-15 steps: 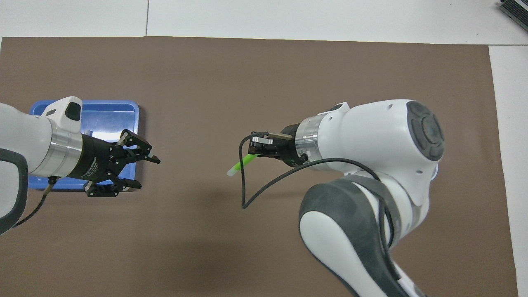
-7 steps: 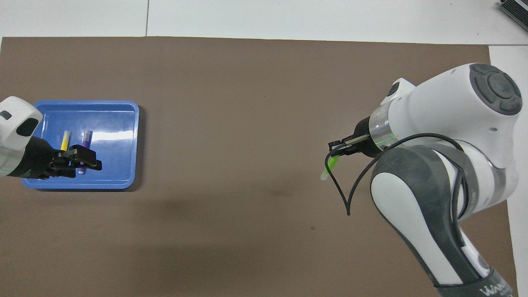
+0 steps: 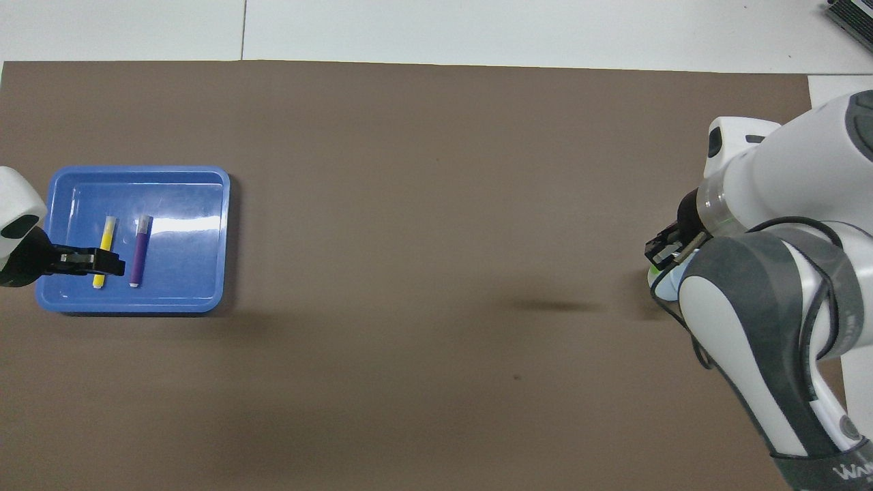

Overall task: Transfer and insert pens with both arms
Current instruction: 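Insert the green pen into the cup while the left gripper reaches the purple pen, then lift the purple pen with the left gripper while the right gripper returns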

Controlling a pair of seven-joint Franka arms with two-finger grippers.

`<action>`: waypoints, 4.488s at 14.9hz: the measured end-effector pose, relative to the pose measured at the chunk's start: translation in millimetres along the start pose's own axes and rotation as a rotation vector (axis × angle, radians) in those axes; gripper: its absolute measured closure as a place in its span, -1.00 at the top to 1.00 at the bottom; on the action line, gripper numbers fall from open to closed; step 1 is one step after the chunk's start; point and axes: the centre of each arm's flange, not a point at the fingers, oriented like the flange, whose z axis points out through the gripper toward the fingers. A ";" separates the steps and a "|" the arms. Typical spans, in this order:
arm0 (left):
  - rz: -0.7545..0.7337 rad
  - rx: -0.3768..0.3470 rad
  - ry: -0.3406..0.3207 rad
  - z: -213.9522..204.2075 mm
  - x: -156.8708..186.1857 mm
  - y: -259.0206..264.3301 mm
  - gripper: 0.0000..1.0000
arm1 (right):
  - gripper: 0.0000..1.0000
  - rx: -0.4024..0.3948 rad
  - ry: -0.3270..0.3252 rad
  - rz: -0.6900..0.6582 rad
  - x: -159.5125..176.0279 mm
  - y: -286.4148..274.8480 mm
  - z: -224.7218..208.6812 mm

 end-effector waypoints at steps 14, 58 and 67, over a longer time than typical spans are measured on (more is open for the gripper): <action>-0.009 0.046 0.107 92.6 47.2 -60.1 0.21 | -0.64 -0.102 0.069 -0.128 -27.7 38.6 40.9; -0.381 -0.028 -0.124 90.8 77.5 -17.8 -0.67 | 1.00 0.208 0.194 0.208 -2.1 -40.1 54.3; -0.967 -0.304 -0.254 12.3 69.6 52.2 -0.67 | 1.00 0.572 0.254 0.679 46.1 -123.9 27.5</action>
